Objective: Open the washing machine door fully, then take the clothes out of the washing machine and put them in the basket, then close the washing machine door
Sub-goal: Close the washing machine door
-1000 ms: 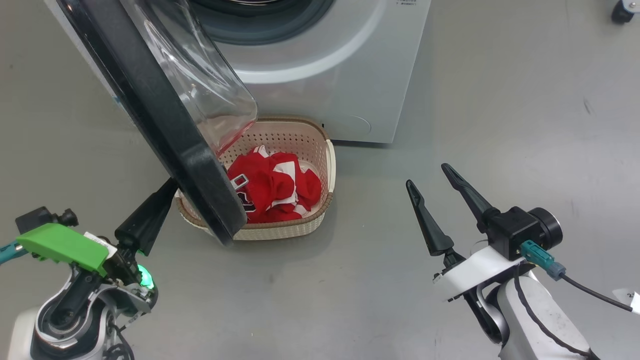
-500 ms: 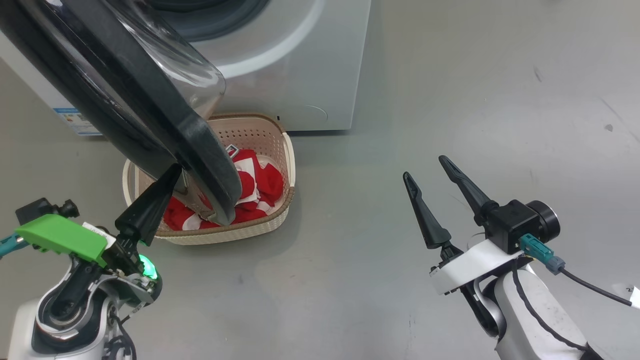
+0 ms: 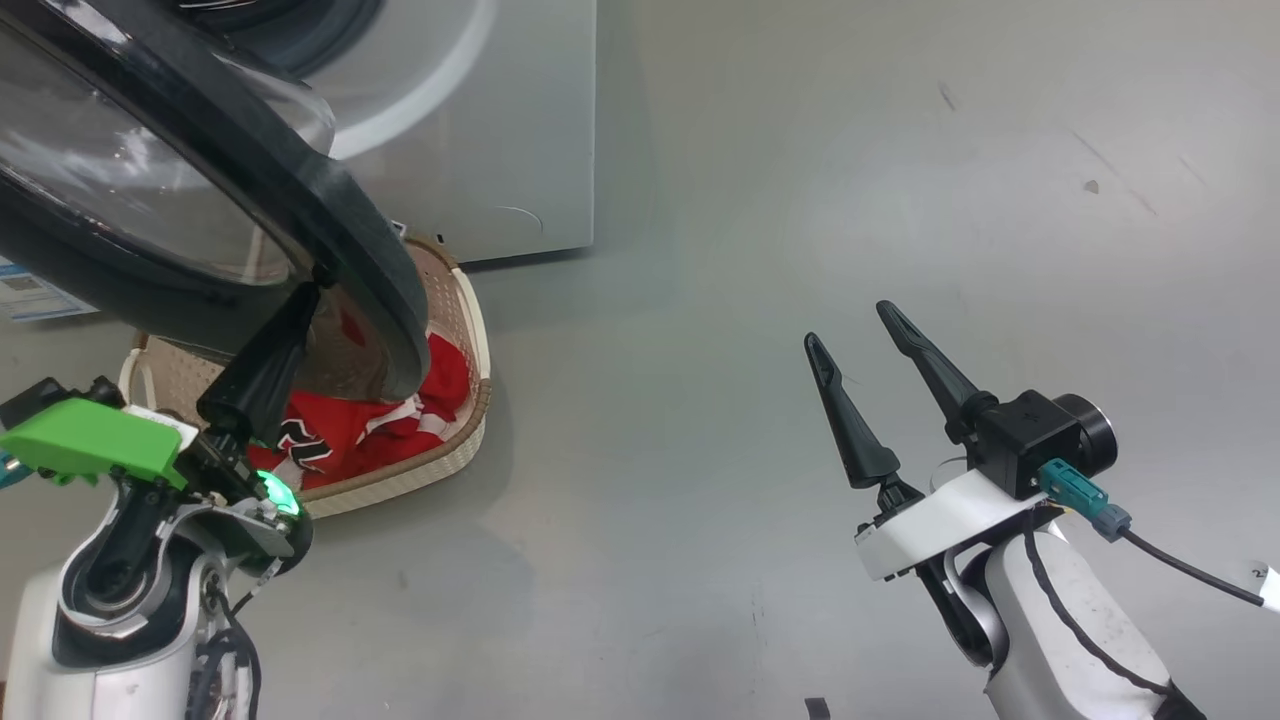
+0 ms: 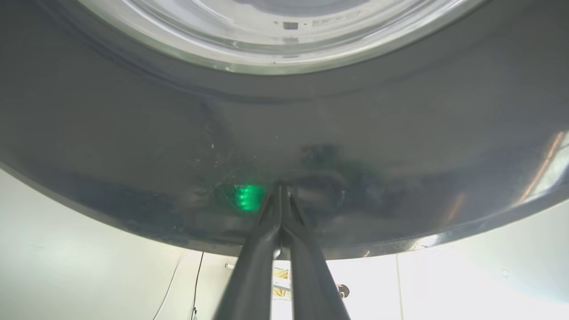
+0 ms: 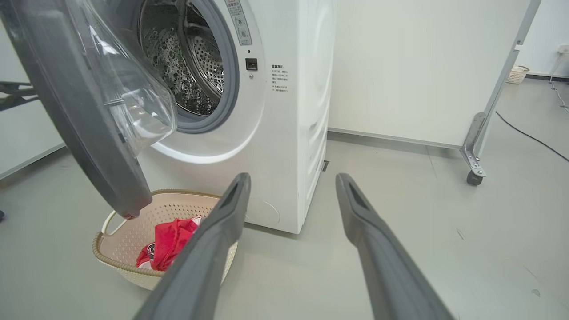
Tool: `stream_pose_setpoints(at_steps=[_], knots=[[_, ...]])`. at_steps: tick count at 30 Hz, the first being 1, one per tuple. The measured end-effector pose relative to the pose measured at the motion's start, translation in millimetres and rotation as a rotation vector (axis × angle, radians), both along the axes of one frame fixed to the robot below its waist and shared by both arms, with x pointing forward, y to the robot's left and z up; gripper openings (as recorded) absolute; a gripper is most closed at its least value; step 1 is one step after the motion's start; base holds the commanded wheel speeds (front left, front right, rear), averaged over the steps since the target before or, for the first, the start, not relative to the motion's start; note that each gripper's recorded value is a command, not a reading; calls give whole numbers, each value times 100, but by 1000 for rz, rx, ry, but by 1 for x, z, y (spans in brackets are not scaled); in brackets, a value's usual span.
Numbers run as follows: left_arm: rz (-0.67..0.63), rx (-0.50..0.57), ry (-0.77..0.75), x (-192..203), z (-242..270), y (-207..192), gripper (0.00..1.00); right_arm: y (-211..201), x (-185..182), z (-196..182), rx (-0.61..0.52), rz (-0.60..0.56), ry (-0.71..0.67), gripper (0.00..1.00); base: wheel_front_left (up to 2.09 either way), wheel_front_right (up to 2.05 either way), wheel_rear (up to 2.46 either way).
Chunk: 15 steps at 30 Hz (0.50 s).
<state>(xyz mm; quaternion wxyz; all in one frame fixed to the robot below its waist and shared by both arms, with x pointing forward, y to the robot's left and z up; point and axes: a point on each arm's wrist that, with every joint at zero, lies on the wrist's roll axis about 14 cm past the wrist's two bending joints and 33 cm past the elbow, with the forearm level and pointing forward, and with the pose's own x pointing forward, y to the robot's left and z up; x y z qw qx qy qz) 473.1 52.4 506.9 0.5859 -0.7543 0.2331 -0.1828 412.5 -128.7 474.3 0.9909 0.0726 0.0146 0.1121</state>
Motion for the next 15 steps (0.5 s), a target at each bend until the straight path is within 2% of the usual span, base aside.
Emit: stream_pose_setpoints(at_steps=[15], knots=[[56,-59,-25,51,10,-37,0,-41,-13,-3,-19,-127,24,100,0,0,0]])
